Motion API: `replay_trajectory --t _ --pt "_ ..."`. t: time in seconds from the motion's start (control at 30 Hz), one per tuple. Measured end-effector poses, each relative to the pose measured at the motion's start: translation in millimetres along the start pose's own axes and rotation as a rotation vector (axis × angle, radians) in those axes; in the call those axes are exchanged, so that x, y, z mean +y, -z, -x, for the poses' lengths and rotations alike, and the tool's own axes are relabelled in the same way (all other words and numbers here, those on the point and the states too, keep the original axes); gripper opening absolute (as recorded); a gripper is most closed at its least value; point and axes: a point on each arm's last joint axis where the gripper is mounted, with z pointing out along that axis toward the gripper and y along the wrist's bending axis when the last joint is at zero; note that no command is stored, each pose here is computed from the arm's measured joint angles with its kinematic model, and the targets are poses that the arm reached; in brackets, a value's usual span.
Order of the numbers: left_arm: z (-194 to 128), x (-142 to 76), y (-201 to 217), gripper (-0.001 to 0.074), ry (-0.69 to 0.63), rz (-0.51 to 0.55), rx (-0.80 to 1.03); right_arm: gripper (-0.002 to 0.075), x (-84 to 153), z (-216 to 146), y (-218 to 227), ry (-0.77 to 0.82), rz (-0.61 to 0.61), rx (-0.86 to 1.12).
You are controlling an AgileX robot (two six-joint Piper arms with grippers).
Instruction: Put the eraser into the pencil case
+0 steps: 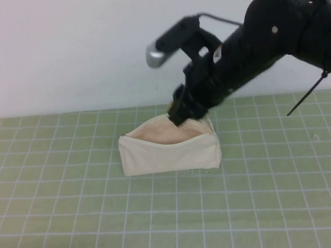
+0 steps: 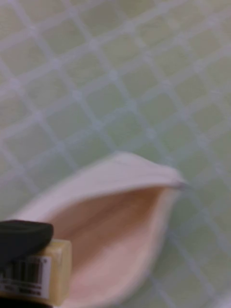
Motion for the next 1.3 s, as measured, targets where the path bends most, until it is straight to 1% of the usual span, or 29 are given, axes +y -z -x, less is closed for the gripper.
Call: replay_trajectory --t 0.1,0.17,0.4,0.47,0.6,0.67,0.73,0.77,0.83,0.9,0.97,1.0,1.03,1.1,1.17,1.3 --pt "0 0 0 -0.0001 0.0 0.0 0.0 0.021 -7 12 -10 -0.002 -0.043 -0.099" --pt "0 0 0 -0.0001 0.0 0.0 0.0 0.021 -10 12 -23 -0.006 -0.055 -0.116" --pt "0 0 0 -0.0001 0.0 0.0 0.0 0.0214 -16 -6 -82 -0.041 -0.039 -0.052" --pt "0 0 0 -0.0001 0.0 0.0 0.0 0.025 -17 -9 -90 -0.053 -0.032 -0.045" --pt "0 0 0 -0.0001 0.0 0.0 0.0 0.0387 -17 -8 -93 -0.067 -0.03 -0.061" --pt "0 0 0 -0.0001 0.0 0.0 0.0 0.0415 -17 -5 -88 -0.065 -0.031 -0.073" --pt "0 0 0 -0.0001 0.0 0.0 0.0 0.0419 -16 1 -78 -0.06 -0.024 -0.075" --pt "0 0 0 -0.0001 0.0 0.0 0.0 0.0412 -15 5 -70 -0.055 -0.02 -0.079" --pt "0 0 0 -0.0001 0.0 0.0 0.0 0.0372 -12 13 -50 -0.049 -0.008 -0.082" --pt "0 0 0 -0.0001 0.0 0.0 0.0 0.0278 -10 20 -21 -0.056 0.001 -0.09" --pt "0 0 0 -0.0001 0.0 0.0 0.0 0.0148 -7 25 11 -0.056 0.006 -0.101" --pt "0 0 0 -0.0001 0.0 0.0 0.0 0.0097 -4 26 28 -0.053 0.01 -0.105" --pt "0 0 0 -0.0001 0.0 0.0 0.0 0.0069 -3 25 42 -0.049 0.014 -0.101" --pt "0 0 0 -0.0001 0.0 0.0 0.0 0.003 3 23 74 -0.038 0.016 -0.105" --pt "0 0 0 -0.0001 0.0 0.0 0.0 0.0015 9 15 98 -0.032 0.016 -0.111" --pt "0 0 0 -0.0001 0.0 0.0 0.0 0.0005 25 -19 131 -0.036 0.003 -0.134"
